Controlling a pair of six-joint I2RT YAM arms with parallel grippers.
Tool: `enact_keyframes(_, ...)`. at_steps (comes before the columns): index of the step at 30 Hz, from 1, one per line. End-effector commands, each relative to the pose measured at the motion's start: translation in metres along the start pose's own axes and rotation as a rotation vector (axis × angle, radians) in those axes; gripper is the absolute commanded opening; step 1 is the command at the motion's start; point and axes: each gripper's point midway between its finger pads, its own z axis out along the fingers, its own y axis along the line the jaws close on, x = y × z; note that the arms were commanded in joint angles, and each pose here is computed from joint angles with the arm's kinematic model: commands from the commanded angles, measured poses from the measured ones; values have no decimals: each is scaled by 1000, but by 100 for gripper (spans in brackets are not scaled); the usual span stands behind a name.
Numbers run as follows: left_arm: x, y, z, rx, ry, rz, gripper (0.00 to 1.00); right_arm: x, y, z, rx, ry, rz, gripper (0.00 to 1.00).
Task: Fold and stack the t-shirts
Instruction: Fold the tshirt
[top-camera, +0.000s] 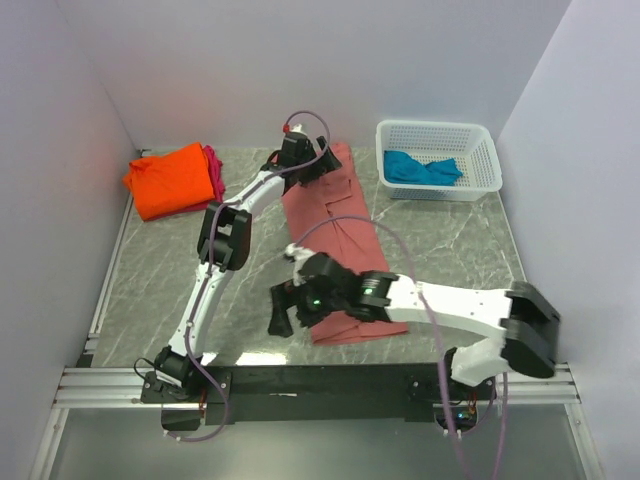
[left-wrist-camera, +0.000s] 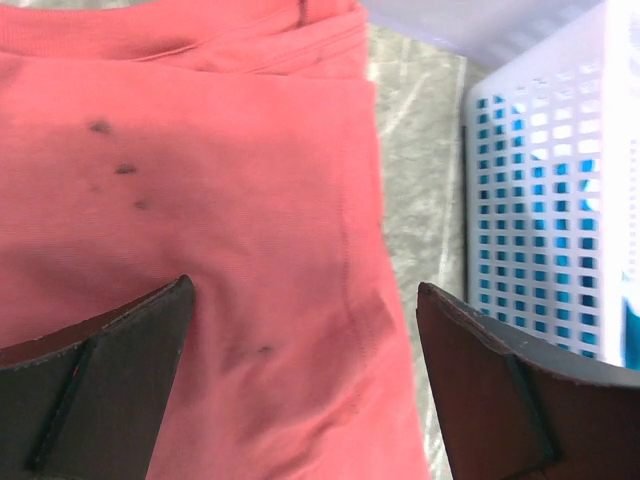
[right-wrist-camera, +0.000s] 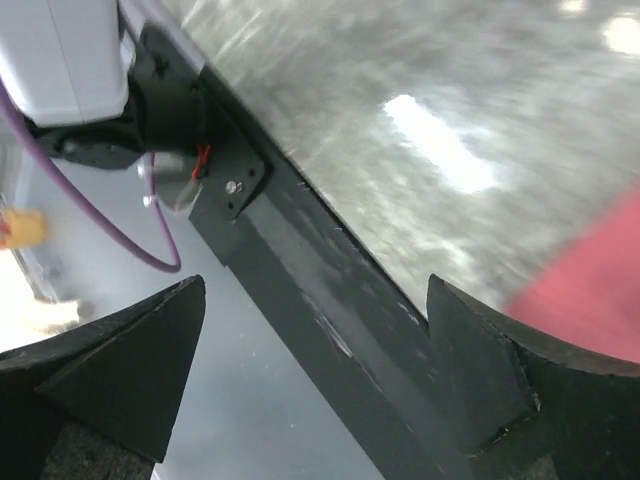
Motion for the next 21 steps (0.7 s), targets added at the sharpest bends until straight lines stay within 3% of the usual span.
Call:
enact_keyframes(1, -45, -79, -32, 167, -87, 51, 100, -15, -46, -32, 132, -115, 128, 98)
enact_keyframes(2, -65, -98, -56, 171, -124, 70, 99, -7, -60, -43, 144, -131, 165, 98)
enact_keyframes(4, -69, -105, -77, 159, -113, 76, 99, -8, -83, -54, 163, -176, 214, 99)
enact_keyframes(5, -85, -129, -109, 186, -141, 99, 99, -9, -107, -65, 198, -211, 256, 99)
enact_keyframes(6, -66, -116, -116, 130, -85, 95, 99, -6, -125, -73, 250, -212, 287, 99)
enact_keyframes(10, -31, -105, -182, -25, -50, 156, 100, -4, -185, -107, 426, -286, 365, 100)
enact_keyframes(11, -35, -117, -219, -26, -85, 162, 99, -1, -195, -112, 452, -293, 375, 100)
enact_keyframes(12, 6, -86, -225, -111, -20, 170, 99, 1, -208, -119, 484, -299, 406, 100)
enact_keyframes(14, 49, -61, -265, -150, 6, 132, 99, 11, -222, -121, 503, -275, 436, 100)
enact_keyframes(21, 209, -40, -362, -114, 236, 137, 99, 39, -258, -132, 541, -228, 540, 99)
